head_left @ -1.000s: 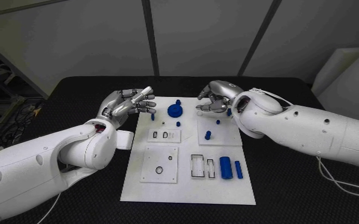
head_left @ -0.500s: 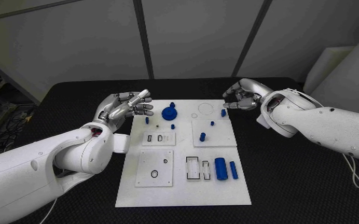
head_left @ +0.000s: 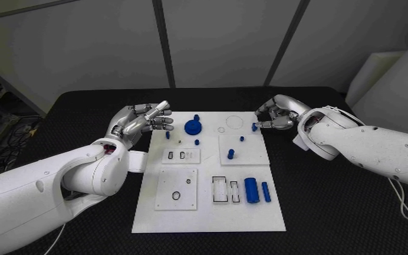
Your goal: Assemble the parts on the task board
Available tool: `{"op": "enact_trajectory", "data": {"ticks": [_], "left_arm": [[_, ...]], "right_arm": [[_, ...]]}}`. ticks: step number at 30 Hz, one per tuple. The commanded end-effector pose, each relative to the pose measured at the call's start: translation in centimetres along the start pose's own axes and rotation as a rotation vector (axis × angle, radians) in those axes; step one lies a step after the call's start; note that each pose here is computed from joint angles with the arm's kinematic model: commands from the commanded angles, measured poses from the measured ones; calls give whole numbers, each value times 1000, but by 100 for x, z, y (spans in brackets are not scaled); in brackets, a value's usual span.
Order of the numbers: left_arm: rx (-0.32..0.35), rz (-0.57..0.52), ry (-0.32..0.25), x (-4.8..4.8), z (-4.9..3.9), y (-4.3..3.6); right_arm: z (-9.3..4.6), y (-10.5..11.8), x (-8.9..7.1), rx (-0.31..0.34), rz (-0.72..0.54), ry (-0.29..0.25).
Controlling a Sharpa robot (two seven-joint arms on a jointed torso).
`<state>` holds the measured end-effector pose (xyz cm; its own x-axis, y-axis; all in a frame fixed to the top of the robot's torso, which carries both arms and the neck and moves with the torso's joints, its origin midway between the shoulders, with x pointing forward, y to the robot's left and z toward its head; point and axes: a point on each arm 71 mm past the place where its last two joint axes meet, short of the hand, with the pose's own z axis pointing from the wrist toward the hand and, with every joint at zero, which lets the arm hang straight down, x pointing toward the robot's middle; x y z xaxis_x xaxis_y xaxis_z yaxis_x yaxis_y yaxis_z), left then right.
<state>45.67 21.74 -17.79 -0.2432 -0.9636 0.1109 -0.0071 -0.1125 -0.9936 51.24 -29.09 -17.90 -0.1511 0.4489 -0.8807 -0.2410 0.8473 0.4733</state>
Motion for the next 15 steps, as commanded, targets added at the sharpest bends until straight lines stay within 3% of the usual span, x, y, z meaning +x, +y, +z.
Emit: {"op": "enact_trajectory", "data": {"ticks": [1, 15], "left_arm": [[7, -2, 11, 9, 4, -7], [5, -2, 9, 6, 9, 7]], "right_arm": [[7, -2, 31, -12, 7, 20], [15, -39, 126, -3, 8, 53]]}}
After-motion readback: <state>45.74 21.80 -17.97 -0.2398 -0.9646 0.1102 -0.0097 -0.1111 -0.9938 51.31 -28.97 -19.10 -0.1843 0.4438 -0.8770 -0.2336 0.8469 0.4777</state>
